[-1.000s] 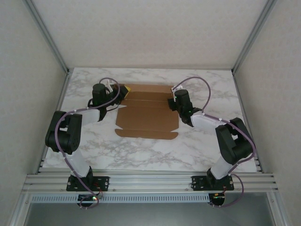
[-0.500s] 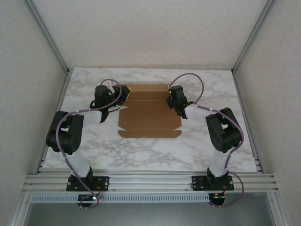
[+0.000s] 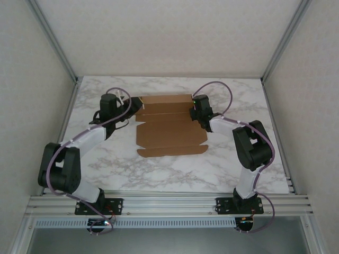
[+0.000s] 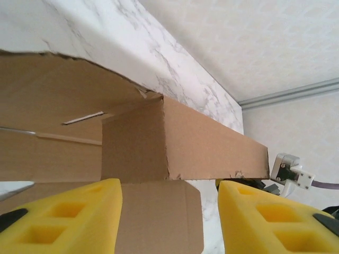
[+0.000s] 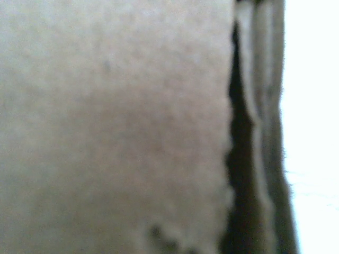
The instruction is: Fold the paper box
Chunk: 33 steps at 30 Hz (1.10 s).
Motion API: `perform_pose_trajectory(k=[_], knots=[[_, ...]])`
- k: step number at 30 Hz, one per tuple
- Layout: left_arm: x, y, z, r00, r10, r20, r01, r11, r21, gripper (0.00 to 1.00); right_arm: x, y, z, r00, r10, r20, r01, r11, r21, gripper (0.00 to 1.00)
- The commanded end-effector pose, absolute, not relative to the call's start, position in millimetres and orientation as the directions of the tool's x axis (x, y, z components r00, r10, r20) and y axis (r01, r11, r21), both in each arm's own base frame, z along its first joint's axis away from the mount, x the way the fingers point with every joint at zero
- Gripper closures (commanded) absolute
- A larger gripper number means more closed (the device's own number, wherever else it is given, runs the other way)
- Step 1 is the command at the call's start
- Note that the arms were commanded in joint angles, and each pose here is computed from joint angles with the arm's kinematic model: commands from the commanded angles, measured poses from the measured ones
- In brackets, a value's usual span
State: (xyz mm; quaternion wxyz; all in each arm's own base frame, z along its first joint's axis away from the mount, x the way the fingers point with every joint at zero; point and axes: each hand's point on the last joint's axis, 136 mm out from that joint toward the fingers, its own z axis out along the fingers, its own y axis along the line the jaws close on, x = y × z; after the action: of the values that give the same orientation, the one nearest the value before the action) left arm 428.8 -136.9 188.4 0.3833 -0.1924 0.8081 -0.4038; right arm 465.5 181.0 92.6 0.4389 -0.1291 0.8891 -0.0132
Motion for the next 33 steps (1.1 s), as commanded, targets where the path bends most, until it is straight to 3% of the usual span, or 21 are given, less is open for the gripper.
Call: perform_pose_trajectory(k=[1, 5, 9, 13, 19, 33], knots=[[422.5, -112.1, 169.0, -0.612, -0.603, -0.512, -0.074, 0.688, -0.722, 0.53, 463.2, 175.7, 83.5, -0.609, -0.234, -0.758, -0.211, 0.969, -0.13, 0.97], [427.0, -103.6, 140.1, -0.628, -0.618, -0.472, -0.173, 0.703, -0.69, 0.72, 462.3, 175.7, 85.6, -0.606, -0.228, -0.762, -0.209, 0.97, -0.124, 0.98], [436.5, -99.0, 121.4, -0.629, -0.628, -0.459, -0.226, 0.712, -0.665, 0.8, 461.6, 177.4, 87.4, -0.607, -0.224, -0.762, -0.217, 0.97, -0.111, 0.99], [454.2, -98.6, 109.1, -0.629, -0.627, -0.46, -0.25, 0.723, -0.644, 0.79, 460.6, 179.4, 87.5, -0.612, -0.224, -0.759, -0.227, 0.968, -0.102, 1.0], [474.8, -95.1, 80.1, -0.644, -0.601, -0.473, -0.297, 0.767, -0.569, 0.69, 461.5, 182.3, 88.7, -0.613, -0.224, -0.758, -0.237, 0.967, -0.094, 1.0], [467.6, -102.1, 22.8, -0.699, -0.569, -0.434, -0.345, 0.799, -0.493, 0.63, 460.0, 186.5, 85.8, -0.627, -0.21, -0.75, -0.245, 0.967, -0.066, 1.0]])
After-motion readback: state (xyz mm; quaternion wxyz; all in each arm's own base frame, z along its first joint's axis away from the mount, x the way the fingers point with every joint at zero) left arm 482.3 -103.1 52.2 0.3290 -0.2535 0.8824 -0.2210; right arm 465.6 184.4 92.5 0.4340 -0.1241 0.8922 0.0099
